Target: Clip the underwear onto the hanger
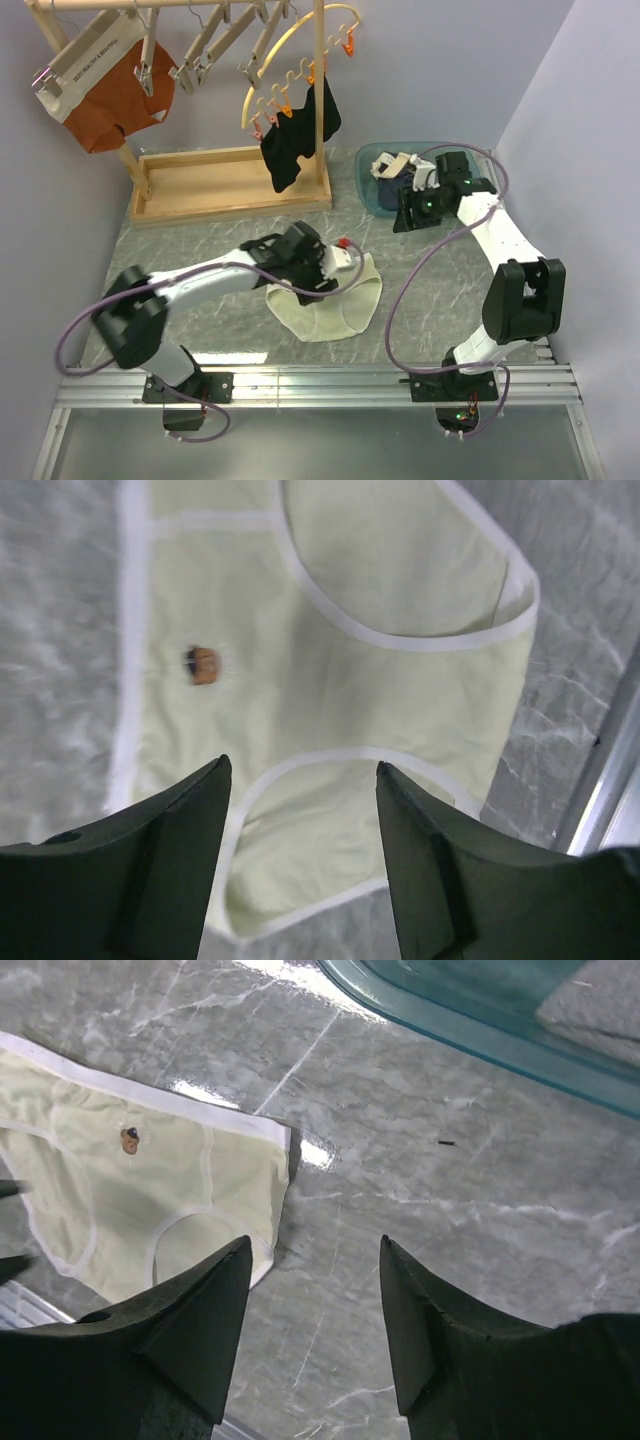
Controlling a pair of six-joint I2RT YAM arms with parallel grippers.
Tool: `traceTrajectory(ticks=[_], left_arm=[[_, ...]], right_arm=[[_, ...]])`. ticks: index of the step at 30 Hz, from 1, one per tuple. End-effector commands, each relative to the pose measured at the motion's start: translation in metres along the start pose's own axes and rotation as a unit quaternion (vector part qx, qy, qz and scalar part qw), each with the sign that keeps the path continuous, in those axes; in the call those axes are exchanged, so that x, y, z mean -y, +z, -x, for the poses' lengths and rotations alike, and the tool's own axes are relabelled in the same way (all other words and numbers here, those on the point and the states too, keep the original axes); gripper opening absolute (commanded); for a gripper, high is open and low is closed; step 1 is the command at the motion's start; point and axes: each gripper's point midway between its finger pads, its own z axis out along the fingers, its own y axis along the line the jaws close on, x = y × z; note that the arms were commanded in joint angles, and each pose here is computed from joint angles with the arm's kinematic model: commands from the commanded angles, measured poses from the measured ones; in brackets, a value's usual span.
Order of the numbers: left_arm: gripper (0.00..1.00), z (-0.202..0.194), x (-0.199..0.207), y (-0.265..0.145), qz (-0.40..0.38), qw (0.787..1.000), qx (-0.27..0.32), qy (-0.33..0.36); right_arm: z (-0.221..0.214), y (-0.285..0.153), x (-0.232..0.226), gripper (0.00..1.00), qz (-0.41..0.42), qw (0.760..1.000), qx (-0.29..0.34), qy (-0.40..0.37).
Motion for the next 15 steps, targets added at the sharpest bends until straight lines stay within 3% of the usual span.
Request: traceTrajectory(ticks=[1,7,11,15], left_arm=[[0.66,0.008,0.005,0.026,0.007,1.000,-0.019,0.012],[0.66,-0.015,0.025,0.058,-0.013,0.994,-0.076,0.073],[0.65,-0.048,0.045,0.059,-0.054,0.987,-0.133,0.075],[0.65,-0.059,0.064,0.050,-0.085,0.983,-0.146,0.075]], right_arm=[[-0.006,-0.025,-0.016,0.62,0.042,0.999,0.015,0.014],[-0.019,-0.033,-0.006,0.62,0.038,0.999,0.014,0.019],[-0.017,-0.036,-0.004,0.61,0.040,0.999,0.014,0.017],[-0.019,-0.036,0.004,0.62,0.043,0.999,0.011,0.025]])
